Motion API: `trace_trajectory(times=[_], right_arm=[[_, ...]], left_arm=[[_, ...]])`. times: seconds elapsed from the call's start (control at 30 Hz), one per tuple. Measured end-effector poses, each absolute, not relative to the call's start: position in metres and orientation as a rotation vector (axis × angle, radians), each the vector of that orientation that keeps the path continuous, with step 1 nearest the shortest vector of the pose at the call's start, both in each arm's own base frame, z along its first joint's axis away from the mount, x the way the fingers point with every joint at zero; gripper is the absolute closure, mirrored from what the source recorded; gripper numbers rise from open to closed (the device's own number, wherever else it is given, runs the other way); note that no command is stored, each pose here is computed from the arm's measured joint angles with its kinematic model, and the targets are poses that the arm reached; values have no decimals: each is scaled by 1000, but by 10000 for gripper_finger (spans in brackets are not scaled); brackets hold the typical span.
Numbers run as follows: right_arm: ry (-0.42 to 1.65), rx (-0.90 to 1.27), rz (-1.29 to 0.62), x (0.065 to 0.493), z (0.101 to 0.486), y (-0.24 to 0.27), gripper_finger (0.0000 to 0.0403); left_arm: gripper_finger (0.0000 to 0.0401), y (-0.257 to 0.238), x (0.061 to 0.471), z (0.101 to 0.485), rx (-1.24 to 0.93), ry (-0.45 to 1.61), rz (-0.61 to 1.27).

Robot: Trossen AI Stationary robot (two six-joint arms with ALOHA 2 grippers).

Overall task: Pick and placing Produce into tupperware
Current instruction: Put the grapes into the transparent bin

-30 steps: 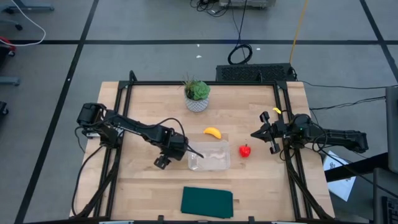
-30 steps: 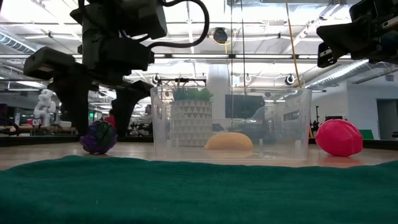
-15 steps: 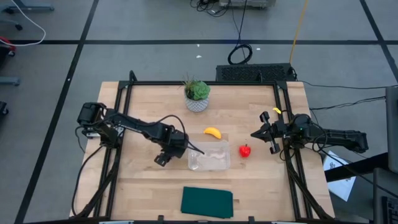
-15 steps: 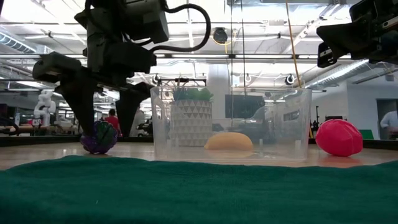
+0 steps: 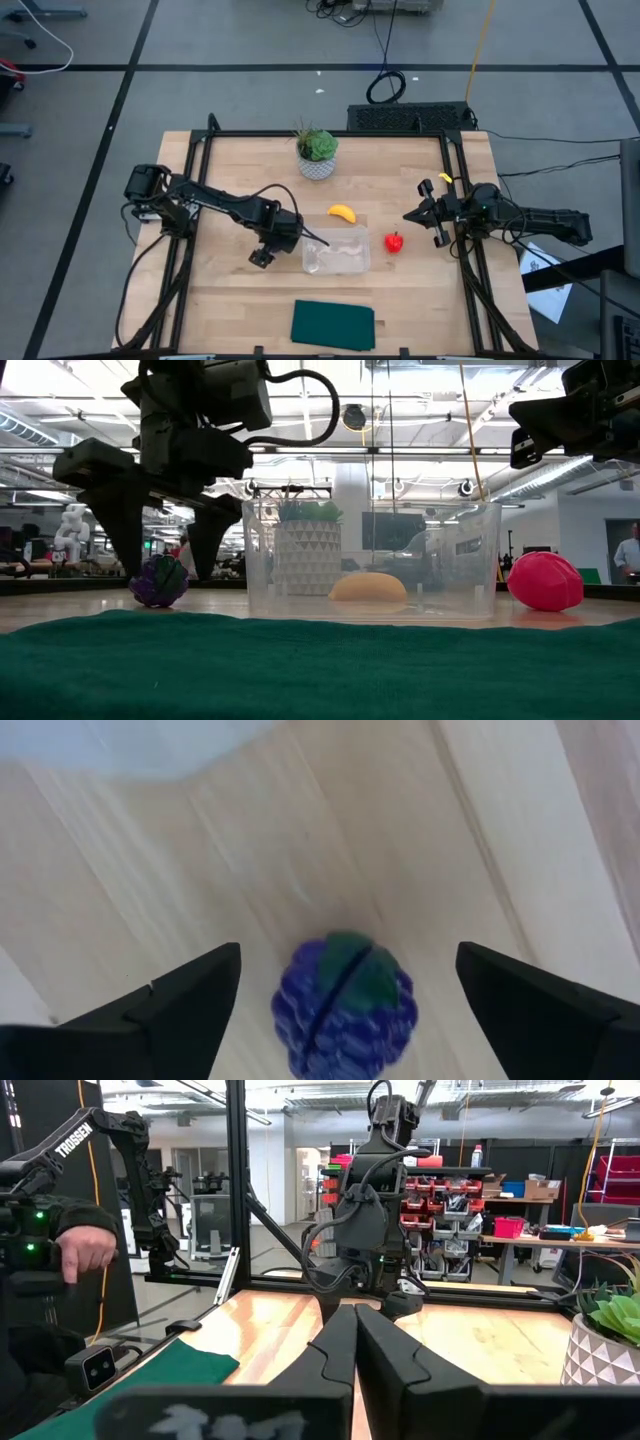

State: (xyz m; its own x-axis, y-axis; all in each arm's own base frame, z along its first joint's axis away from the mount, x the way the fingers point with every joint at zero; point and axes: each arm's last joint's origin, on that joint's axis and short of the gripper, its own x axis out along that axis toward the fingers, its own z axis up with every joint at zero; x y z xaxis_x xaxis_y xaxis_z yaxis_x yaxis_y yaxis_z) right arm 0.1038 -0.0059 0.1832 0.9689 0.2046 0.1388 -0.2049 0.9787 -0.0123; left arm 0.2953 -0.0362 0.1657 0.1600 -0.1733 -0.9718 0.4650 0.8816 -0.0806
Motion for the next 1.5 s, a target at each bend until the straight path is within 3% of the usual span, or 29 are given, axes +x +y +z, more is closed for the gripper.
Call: trace_trajectory(times=[1.5], right_arm=[[-140, 2, 207, 104, 183, -6, 403]], left_arm=[[25, -25, 282, 142, 284, 1366, -400]])
